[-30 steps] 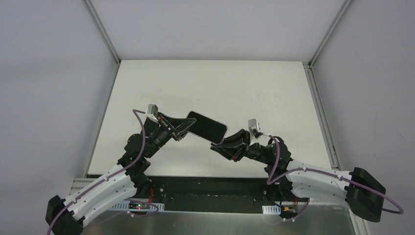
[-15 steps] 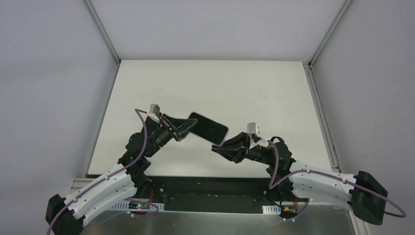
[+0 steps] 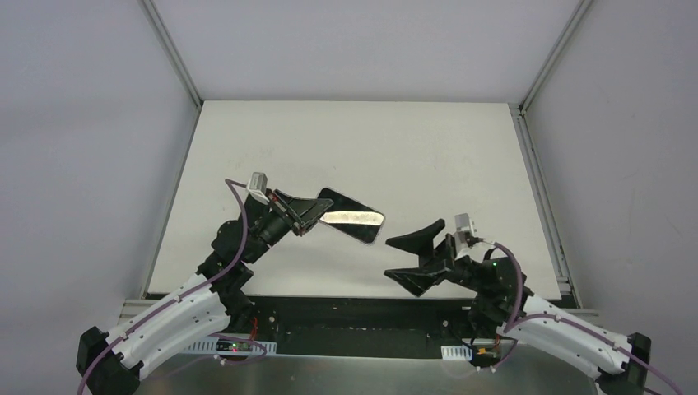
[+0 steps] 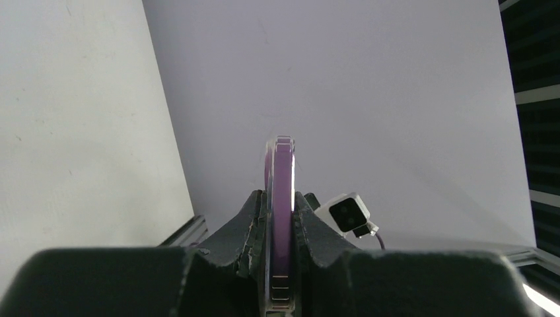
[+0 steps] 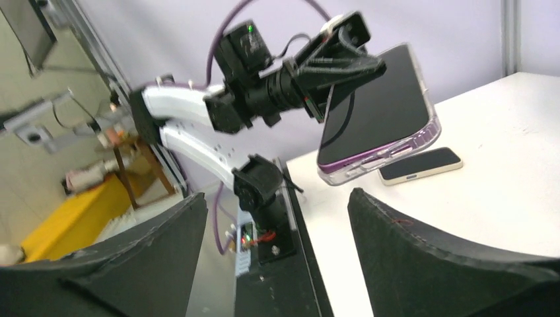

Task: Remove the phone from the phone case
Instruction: Remove the phone case from the phone.

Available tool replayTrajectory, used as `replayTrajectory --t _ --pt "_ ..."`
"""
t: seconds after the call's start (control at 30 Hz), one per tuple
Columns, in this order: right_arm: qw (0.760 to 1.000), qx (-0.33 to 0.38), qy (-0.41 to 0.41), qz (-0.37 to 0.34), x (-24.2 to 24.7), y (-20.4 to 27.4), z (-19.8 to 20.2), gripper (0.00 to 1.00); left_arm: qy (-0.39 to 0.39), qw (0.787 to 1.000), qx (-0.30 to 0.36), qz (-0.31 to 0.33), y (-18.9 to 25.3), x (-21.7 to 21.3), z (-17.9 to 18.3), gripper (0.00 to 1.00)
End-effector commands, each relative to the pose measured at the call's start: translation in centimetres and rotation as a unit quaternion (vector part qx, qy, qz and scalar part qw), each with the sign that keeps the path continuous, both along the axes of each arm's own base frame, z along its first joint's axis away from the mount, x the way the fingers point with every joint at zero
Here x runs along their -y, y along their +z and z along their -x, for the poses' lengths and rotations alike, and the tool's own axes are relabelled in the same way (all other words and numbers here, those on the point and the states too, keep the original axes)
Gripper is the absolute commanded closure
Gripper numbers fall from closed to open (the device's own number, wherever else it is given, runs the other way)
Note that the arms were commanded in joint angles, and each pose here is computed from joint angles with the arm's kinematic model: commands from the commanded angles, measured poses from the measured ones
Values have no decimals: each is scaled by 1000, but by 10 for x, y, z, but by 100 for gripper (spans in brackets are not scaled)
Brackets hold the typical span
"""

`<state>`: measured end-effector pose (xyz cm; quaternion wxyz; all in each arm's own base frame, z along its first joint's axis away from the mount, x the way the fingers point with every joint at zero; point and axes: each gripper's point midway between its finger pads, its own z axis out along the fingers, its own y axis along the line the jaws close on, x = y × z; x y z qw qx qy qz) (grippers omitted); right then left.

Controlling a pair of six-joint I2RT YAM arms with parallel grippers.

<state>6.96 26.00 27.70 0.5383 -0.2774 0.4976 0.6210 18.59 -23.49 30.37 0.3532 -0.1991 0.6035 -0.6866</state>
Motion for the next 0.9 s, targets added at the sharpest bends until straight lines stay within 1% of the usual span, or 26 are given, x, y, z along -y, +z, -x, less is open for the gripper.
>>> replayTrajectory --t 0.0,0.1,0.23,0.33,0.4,0.47,0.53,0.57,0.63,0.73,0.87 --pt "991 -106 -68 -42 29 18 -18 17 47 994 92 30 57 -18 0 100" --pt "979 -159 -114 -65 45 29 -31 17 48 994 102 6 50 -14 -3 100" --pt "963 -213 -132 -101 55 46 -40 17 49 994 99 -13 37 -11 -6 100" --pt "947 -259 -163 -94 58 44 -52 14 52 993 101 -20 31 -12 -6 100" --pt "943 -267 -186 -70 59 35 -57 12 54 993 101 -26 27 -12 -7 100" --pt "924 -292 -233 -85 71 28 -73 11 56 993 98 -32 21 -12 -8 100" --pt "896 -326 -275 -126 87 22 -87 12 58 994 90 -37 14 -12 -10 100" --pt "887 -334 -283 -147 94 22 -89 12 60 994 88 -38 11 -12 -11 100" --pt "886 -328 -287 -160 99 21 -90 8 60 994 87 -41 9 -12 -11 100" --pt "885 -329 -288 -158 99 20 -90 1 63 993 93 -44 10 -13 -11 100" --pt "887 -338 -282 -138 90 18 -90 0 65 992 104 -42 17 -15 -9 100"
